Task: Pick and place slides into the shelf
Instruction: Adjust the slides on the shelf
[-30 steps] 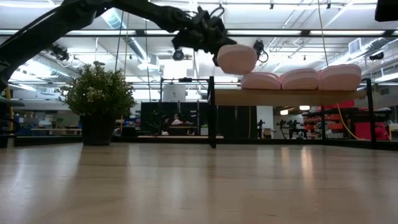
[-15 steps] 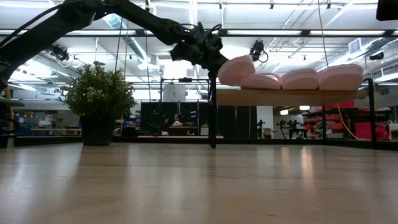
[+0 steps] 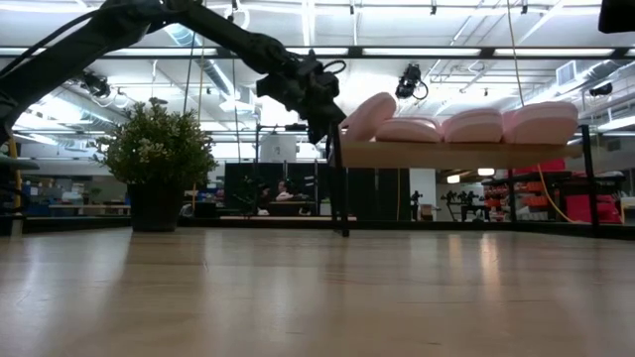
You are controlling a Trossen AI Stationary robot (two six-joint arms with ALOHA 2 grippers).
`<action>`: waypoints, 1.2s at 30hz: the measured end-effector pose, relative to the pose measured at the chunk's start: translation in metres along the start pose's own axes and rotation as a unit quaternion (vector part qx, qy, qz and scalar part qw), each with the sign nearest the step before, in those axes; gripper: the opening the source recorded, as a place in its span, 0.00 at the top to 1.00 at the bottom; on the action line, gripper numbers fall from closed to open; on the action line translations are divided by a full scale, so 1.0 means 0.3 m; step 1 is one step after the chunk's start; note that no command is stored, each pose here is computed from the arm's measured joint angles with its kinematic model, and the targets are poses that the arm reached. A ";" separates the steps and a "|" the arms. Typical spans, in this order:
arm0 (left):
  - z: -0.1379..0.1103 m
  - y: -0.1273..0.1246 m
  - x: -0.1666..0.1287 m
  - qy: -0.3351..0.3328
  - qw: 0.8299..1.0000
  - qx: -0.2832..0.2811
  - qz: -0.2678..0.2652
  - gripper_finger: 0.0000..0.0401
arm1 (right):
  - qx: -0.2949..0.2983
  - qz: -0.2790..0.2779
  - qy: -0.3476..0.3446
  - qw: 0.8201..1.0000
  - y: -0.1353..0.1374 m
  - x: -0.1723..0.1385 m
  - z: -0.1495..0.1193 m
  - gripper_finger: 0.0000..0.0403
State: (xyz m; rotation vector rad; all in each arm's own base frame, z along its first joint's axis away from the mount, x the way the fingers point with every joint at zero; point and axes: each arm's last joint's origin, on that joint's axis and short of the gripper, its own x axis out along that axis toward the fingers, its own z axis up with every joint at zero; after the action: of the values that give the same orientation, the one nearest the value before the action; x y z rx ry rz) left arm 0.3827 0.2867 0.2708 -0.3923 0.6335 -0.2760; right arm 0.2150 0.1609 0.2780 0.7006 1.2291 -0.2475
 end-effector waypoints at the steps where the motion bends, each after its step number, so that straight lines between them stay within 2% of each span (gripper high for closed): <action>1: -0.002 -0.006 0.006 0.005 1.000 -0.001 -0.003 0.83 | 0.000 0.000 0.000 1.000 0.000 0.000 0.000 0.48; 9: 0.032 -0.039 0.008 0.000 1.000 0.011 -0.009 0.75 | -0.007 0.000 0.000 1.000 0.000 0.000 0.000 0.48; 21: 0.169 -0.143 -0.141 -0.035 0.998 0.047 0.007 0.74 | -0.021 0.002 -0.003 1.000 -0.001 -0.005 0.016 0.48; 24: 0.178 -0.185 -0.183 -0.039 0.997 0.055 0.025 0.75 | -0.020 -0.007 -0.017 1.000 -0.018 -0.013 0.071 0.48; 30: 0.206 -0.291 -0.267 -0.050 0.995 0.077 0.042 0.77 | -0.005 -0.083 -0.032 0.996 -0.138 -0.050 0.249 0.48; 36: 0.228 -0.415 -0.369 -0.072 0.990 0.107 0.052 0.79 | -0.001 -0.130 -0.027 0.991 -0.294 -0.213 0.435 0.48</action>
State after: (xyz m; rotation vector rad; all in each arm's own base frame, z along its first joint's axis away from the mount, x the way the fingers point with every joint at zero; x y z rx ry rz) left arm 0.3233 0.2347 0.4325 -0.1709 0.4759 -0.2116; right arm 0.2475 0.0012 0.3262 0.5285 1.2684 -0.4780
